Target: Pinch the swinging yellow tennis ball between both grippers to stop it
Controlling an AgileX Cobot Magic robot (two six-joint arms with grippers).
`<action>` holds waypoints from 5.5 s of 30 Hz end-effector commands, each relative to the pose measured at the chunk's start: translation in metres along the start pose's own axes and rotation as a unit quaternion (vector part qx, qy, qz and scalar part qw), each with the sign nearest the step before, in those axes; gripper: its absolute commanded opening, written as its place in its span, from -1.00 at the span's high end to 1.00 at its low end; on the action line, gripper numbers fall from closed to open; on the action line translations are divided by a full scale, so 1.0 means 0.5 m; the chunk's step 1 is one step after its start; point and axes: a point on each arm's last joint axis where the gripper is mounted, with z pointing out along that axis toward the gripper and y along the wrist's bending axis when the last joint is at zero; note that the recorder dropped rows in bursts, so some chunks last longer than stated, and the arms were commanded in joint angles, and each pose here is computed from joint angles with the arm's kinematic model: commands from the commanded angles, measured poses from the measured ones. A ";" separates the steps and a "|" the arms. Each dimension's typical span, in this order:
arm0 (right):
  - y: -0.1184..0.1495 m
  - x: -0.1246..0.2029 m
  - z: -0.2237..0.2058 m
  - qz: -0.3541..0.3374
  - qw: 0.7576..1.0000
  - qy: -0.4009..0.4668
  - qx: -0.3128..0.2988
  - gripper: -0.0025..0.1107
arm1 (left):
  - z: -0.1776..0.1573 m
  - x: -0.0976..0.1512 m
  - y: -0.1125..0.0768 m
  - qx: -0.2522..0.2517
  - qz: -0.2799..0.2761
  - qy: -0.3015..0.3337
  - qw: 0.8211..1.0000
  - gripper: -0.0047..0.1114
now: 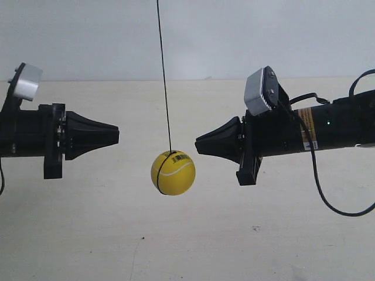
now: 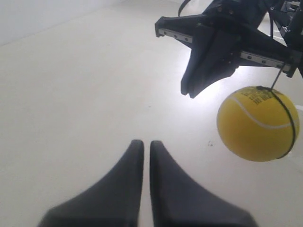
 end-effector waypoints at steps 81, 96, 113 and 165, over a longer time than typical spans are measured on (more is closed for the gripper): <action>0.426 -0.221 -0.524 -0.032 0.744 -0.215 0.632 0.96 | -0.316 -0.243 -0.496 -0.478 0.101 -0.248 0.836 0.84; 0.426 -0.108 -0.486 0.006 0.756 -0.188 0.626 0.96 | -0.295 -0.117 -0.486 -0.496 0.066 -0.260 0.826 0.84; 0.443 -0.076 -0.494 0.062 0.741 -0.223 0.630 0.96 | -0.295 -0.028 -0.428 -0.546 -0.012 -0.248 0.800 0.84; 0.410 0.008 -0.437 0.007 0.794 -0.085 0.602 0.96 | -0.286 -0.024 -0.429 -0.528 -0.012 -0.239 0.815 0.84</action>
